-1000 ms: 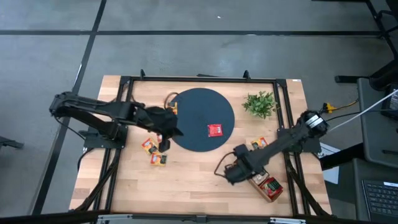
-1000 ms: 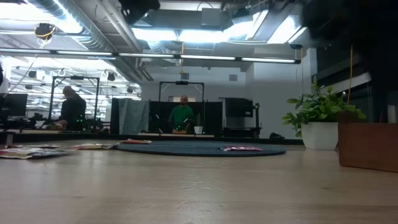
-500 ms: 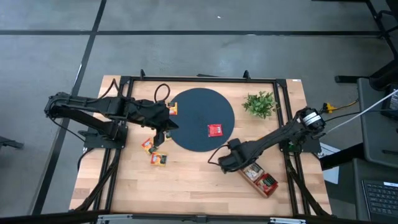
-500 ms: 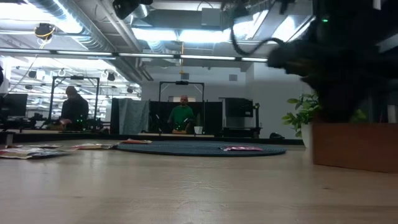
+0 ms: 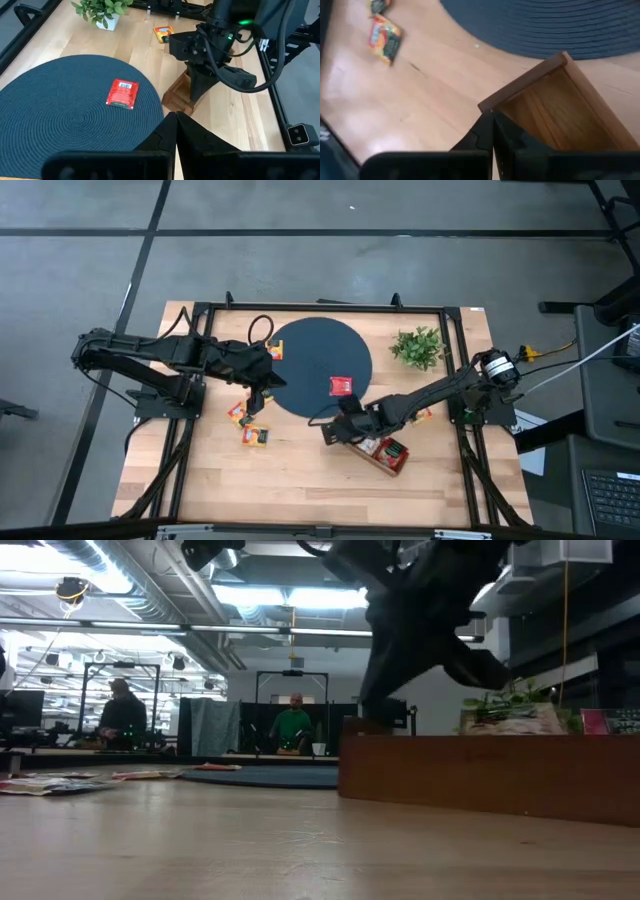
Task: Pick & Place Tea
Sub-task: Adjust the wooden organizer, then put the red tea bag into the right section of the wooden organizer
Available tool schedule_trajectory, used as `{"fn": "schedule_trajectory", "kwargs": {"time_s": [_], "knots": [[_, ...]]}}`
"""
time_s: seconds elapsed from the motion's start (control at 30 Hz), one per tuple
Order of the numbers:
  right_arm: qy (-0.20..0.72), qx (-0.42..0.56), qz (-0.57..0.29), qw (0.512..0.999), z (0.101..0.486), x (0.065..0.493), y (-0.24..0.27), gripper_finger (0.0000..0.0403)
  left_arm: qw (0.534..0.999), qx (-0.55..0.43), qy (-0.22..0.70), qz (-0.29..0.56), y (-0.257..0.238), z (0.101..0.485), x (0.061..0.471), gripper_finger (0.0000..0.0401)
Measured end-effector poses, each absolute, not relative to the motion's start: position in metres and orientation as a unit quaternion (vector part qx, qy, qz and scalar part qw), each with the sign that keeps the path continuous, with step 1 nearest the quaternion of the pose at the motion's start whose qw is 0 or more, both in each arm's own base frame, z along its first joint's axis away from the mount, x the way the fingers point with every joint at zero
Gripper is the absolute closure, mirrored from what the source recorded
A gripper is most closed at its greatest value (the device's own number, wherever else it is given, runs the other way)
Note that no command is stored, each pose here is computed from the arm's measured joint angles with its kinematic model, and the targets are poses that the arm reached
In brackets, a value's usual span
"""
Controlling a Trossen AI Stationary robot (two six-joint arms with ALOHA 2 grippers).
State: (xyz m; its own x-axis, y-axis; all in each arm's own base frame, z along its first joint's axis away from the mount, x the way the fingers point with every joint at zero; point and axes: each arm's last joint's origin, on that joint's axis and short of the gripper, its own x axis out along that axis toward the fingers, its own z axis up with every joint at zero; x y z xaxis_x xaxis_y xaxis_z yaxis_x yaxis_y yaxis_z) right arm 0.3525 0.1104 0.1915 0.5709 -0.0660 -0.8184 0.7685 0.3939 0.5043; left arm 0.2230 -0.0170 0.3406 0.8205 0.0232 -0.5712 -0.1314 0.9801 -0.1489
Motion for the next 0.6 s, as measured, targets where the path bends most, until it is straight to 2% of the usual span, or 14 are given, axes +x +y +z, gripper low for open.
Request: {"fn": "schedule_trajectory", "kwargs": {"time_s": [0.1,0.23,0.43,0.6], "knots": [[0.379,0.489,-0.257,0.742,0.206,0.356,0.108,0.0396,0.950,-0.091,0.297,0.041,-0.017,0.341,0.223,0.0394],[0.376,0.468,-0.242,0.762,0.243,0.354,0.106,0.0395,0.950,-0.091,0.297,0.040,-0.017,0.340,0.223,0.0396],[0.395,0.373,-0.327,0.773,0.302,0.318,0.087,0.0394,0.953,-0.081,0.288,0.044,-0.017,0.336,0.237,0.0398],[0.391,0.370,-0.351,0.766,0.330,0.289,0.068,0.0394,0.950,-0.083,0.298,0.047,-0.010,0.319,0.266,0.0398]]}}
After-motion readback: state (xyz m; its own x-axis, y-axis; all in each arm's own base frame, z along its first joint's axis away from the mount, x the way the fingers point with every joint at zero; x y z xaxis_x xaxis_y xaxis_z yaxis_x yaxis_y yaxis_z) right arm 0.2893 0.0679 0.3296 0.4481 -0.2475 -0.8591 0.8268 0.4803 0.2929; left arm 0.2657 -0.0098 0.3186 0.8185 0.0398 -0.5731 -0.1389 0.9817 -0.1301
